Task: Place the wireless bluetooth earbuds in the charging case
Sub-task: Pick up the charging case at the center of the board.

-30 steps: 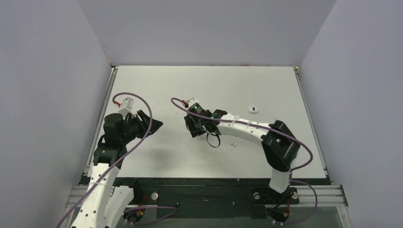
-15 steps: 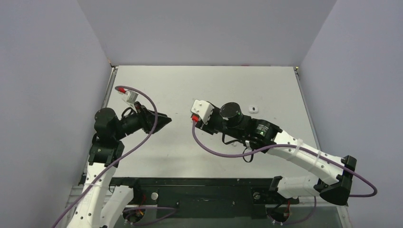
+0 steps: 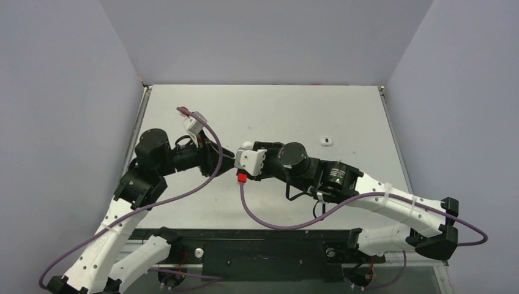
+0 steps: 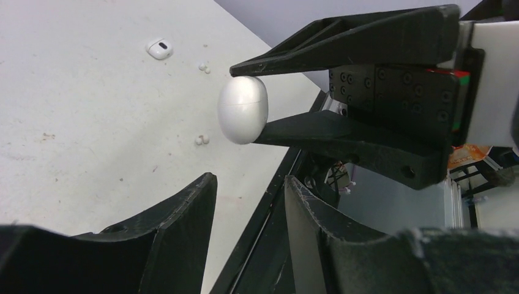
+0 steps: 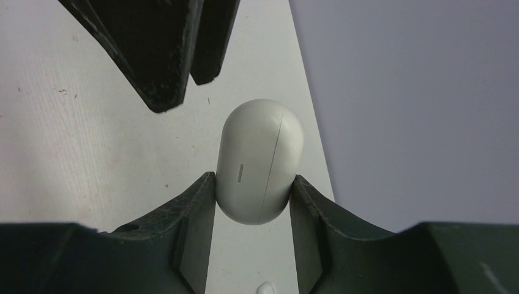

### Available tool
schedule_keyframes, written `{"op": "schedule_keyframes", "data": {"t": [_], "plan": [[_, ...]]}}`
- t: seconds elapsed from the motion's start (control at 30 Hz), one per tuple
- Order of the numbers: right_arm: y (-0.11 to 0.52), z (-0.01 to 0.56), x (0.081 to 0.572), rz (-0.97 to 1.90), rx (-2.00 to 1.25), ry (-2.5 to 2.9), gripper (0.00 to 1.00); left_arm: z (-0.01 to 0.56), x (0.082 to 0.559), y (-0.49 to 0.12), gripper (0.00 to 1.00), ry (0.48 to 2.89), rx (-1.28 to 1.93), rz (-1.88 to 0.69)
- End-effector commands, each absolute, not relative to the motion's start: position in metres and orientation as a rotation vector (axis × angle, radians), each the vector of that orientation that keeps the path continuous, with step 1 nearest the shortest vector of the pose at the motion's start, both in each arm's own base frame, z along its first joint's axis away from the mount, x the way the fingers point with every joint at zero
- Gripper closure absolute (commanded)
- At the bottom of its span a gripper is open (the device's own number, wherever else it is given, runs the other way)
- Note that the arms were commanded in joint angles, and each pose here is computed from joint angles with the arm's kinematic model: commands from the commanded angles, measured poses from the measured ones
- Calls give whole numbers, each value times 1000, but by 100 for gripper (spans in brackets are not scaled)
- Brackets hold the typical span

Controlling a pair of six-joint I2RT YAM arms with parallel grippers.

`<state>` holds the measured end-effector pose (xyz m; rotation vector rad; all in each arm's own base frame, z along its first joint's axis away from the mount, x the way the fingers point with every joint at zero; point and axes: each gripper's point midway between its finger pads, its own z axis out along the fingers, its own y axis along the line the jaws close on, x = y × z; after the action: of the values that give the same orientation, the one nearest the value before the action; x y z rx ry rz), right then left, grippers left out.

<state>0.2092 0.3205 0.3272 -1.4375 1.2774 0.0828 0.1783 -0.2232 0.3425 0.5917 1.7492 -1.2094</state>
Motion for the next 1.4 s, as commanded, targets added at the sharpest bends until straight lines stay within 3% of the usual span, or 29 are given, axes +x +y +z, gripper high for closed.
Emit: {"op": "schedule_keyframes", "data": {"t": [0.0,0.27,0.93,1.13,1.23,1.37], "plan": [[328,360,207,43,-1395,1202,100,350,183,-228,57,1774,562,-1170],[335,372,198,28,-1406,1156,100,378,168,-241,57,1639,654,-1267],[339,375,186,10,-1433,1112,100,387,169,-249,61,1589,705,-1278],[339,377,186,6,-1428,1108,100,384,165,-248,80,1594,734,-1276],[341,377,185,14,-1435,1098,100,387,168,-248,100,1586,717,-1269],[345,374,180,35,-1459,1084,100,387,169,-247,100,1586,709,-1259]]}}
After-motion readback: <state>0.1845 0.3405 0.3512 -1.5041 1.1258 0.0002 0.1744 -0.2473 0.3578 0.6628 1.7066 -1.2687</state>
